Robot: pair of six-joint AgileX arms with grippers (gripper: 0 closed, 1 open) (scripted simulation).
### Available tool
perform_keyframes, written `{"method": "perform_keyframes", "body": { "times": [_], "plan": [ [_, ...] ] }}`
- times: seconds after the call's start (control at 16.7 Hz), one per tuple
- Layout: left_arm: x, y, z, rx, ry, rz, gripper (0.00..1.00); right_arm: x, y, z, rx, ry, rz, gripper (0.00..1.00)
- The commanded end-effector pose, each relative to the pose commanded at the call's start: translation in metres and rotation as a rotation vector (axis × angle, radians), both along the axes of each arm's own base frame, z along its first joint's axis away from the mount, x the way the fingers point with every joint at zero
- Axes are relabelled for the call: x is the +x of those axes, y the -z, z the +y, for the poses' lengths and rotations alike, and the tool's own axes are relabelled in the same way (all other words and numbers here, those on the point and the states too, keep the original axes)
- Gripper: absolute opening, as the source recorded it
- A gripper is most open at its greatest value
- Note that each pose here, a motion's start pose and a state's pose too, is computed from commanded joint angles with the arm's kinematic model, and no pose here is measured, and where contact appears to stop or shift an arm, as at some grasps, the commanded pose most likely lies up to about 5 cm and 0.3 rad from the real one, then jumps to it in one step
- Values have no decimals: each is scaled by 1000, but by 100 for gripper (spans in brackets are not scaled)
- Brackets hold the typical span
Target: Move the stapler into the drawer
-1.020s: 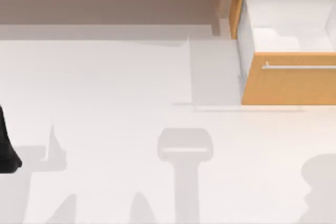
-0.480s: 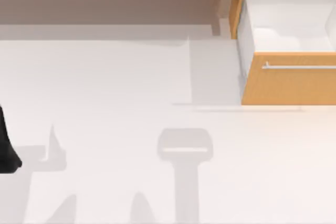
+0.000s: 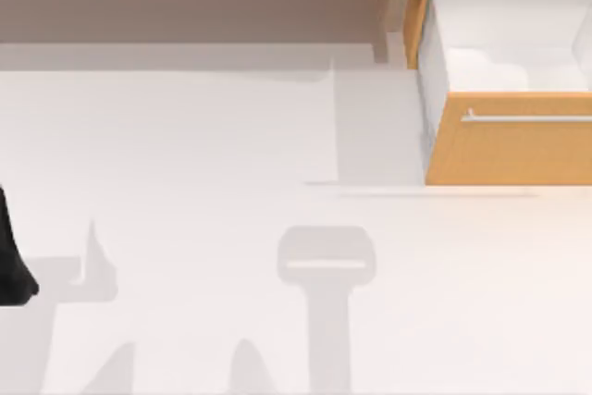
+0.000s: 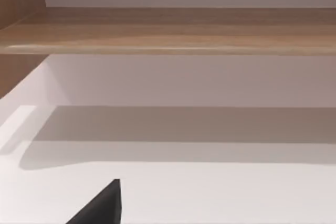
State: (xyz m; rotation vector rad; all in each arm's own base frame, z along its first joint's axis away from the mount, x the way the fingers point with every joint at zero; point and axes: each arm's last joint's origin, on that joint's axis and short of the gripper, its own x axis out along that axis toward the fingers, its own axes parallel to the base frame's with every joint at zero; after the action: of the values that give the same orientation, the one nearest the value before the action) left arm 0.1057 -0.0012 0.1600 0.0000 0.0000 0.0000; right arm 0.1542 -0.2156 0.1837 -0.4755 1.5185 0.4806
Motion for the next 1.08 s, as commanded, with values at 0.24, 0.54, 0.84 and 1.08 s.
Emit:
{"method": "perform_keyframes", "body": {
  "times": [0.24,0.54,0.84,1.08],
  "plan": [
    [0,0,0,0,0,0,100,0,1,1,-2,-4,0,100],
    [0,0,0,0,0,0,100,2,37,-2,-3,0,-2,100],
    [0,0,0,0,0,0,100,0,70,0,0,0,0,100],
    [0,0,0,0,0,0,100,0,70,0,0,0,0,92]
  ]
}}
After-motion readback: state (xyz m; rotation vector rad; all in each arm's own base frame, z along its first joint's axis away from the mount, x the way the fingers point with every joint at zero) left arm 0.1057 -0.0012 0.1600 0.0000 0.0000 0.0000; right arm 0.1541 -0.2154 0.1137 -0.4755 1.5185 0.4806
